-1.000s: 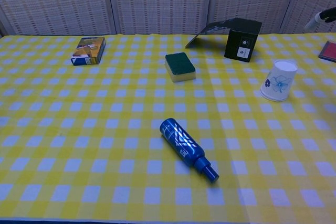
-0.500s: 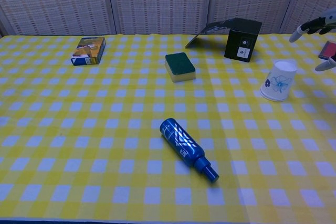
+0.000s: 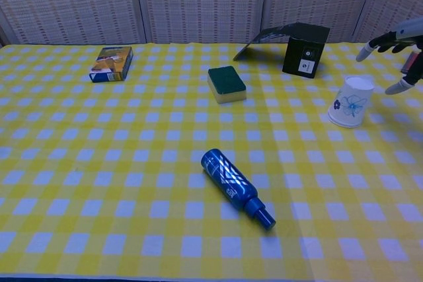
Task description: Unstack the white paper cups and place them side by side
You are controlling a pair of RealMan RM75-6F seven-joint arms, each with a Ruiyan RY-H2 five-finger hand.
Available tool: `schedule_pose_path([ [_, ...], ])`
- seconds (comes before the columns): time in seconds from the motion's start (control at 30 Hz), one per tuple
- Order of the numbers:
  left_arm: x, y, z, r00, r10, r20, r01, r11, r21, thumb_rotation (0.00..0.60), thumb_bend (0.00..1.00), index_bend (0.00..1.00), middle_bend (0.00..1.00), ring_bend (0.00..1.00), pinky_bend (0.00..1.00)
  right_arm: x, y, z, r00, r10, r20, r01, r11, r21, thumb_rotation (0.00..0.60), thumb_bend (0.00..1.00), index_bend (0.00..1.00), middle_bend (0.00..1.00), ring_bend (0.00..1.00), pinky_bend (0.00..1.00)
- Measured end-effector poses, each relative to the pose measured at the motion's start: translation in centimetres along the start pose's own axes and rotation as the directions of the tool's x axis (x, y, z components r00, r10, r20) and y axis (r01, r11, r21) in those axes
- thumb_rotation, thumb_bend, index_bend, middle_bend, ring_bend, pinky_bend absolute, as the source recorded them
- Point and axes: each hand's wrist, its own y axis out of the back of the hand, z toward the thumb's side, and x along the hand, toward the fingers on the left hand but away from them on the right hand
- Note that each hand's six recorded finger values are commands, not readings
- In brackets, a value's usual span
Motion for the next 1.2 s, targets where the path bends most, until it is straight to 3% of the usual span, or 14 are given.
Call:
schedule_pose_path([
  [0.67,0.3,-0.1,-0.4,1.000,-0.006,-0.009,0.006,1.000,-0.003,0.600,0.32,0.04,0.00,0.00,0.23,-2.4,-0.7,0.3,1.000,0.027,0.000,-0.027,0.999,-0.017,0.600,0.21,0.22,0.00,0.00,0.00],
  [1.2,0.3,-0.2,-0.4,1.000,-0.012,-0.009,0.012,1.000,-0.005,0.600,0.32,0.04,0.00,0.00,0.23,-3.3,-0.9,0.7,1.000,0.006,-0.005,-0.006,1.000,-0.018,0.600,0.23,0.30,0.00,0.00,0.00],
])
